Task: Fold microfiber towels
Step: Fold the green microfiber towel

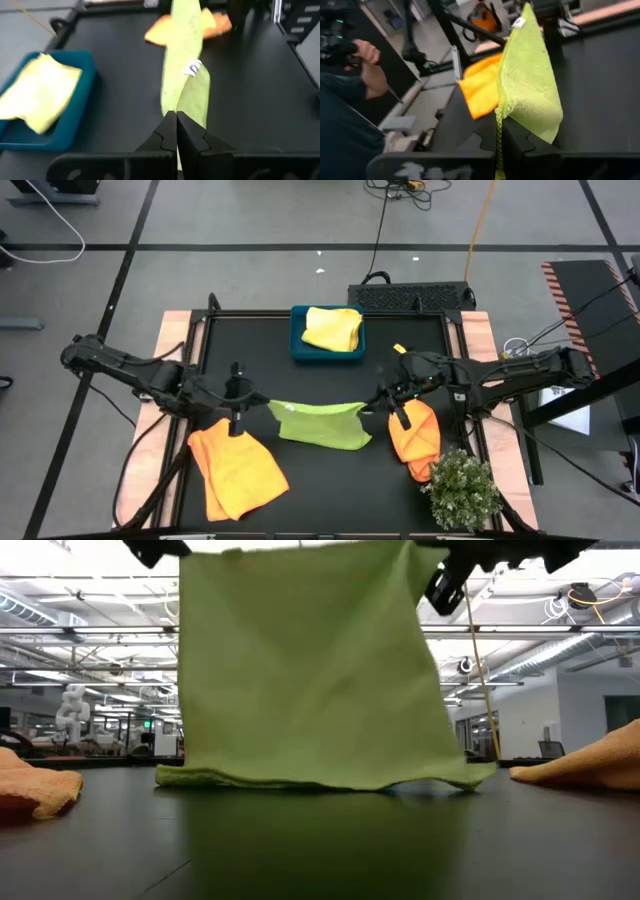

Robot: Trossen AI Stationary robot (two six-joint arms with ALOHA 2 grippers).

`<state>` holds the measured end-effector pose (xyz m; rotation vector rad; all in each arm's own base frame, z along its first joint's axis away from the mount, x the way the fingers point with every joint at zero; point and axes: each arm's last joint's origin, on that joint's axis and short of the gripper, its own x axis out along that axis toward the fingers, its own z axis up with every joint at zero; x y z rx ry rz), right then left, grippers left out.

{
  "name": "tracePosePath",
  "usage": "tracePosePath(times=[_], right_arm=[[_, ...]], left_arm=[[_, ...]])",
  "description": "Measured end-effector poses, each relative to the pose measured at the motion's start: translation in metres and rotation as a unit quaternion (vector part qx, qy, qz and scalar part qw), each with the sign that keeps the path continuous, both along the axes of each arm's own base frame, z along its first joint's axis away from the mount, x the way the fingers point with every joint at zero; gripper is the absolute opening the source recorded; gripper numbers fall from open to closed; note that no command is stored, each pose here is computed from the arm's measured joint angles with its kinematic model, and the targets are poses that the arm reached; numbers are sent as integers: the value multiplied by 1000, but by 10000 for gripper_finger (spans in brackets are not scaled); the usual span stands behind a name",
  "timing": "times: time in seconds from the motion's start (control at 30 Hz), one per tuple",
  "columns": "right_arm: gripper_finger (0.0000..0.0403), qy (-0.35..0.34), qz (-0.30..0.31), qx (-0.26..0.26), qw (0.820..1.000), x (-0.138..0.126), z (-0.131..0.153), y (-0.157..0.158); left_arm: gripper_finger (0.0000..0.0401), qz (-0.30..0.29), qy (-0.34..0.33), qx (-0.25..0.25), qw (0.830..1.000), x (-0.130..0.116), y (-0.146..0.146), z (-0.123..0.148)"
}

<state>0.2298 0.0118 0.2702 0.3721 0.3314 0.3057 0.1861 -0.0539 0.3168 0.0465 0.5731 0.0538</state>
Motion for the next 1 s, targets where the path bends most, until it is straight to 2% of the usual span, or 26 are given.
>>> tracePosePath(times=[0.13,0.4,0.57,0.77,1.0], right_arm=[[0,-6,1,1,1000,-6,5,0],[0,105,-23,21,994,-9,-16,-5],[0,124,-46,22,991,-10,-20,-14],[0,155,-118,-16,981,-8,-30,-33],[0,200,-138,-42,969,2,-51,-54]], left_arm=[[0,5,-22,16,1000,-8,-1,12],[0,33,11,17,999,-9,0,5],[0,53,25,21,998,-11,4,3],[0,97,75,37,992,-6,16,-15],[0,136,152,66,977,11,34,-52]])
